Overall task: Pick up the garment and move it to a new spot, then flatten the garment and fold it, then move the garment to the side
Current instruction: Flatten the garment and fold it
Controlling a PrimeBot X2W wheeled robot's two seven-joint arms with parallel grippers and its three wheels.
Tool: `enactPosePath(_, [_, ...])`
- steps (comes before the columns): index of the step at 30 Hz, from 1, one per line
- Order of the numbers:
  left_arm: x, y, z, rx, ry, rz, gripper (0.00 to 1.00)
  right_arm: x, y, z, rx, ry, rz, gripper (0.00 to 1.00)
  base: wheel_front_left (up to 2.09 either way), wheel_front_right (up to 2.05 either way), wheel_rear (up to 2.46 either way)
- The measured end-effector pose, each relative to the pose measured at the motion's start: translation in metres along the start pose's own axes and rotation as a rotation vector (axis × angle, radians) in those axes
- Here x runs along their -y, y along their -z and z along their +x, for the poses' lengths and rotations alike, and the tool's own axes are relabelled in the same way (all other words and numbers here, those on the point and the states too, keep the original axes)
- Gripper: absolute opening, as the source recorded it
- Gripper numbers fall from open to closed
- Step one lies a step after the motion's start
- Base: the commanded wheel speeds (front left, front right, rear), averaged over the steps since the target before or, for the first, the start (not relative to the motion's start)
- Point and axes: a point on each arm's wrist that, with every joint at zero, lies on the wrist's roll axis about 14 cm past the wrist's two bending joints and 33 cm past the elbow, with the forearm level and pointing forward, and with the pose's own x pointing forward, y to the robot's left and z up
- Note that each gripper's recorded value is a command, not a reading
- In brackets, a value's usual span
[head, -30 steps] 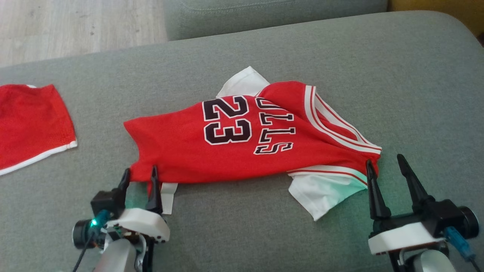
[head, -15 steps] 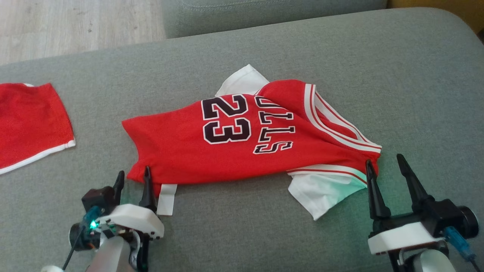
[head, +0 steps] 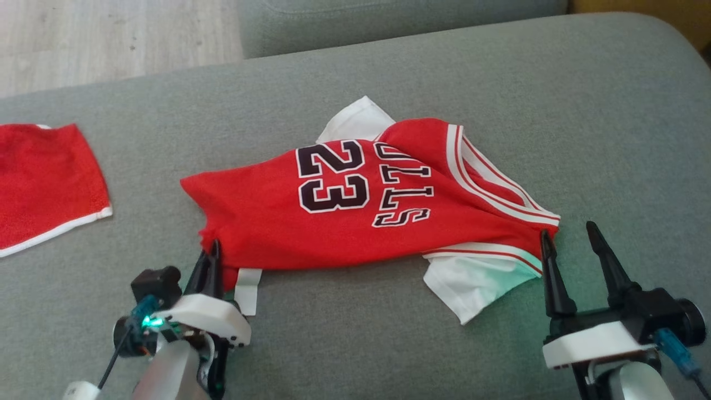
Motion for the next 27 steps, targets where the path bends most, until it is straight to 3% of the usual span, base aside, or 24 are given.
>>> enactPosePath(9, [0.02, -0.035, -0.018, 0.12, 0.067, -0.044, 0.0, -0.007, -0.006, 0.0, 0.02, -0.022, 0.002, 1.0, 0.0, 0.0, 0.0])
enactPosePath(19, [0.075, 0.012, -0.121, -0.071, 0.176, -0.167, 0.0, -0.029, -0.007, 0.001, 0.025, -0.091, 0.009, 1.0, 0.0, 0.0, 0.0])
enactPosePath(27, [0.078, -0.017, -0.13, -0.048, 0.191, -0.206, 0.0, -0.034, -0.005, -0.002, 0.019, -0.107, 0.011, 1.0, 0.0, 0.0, 0.0])
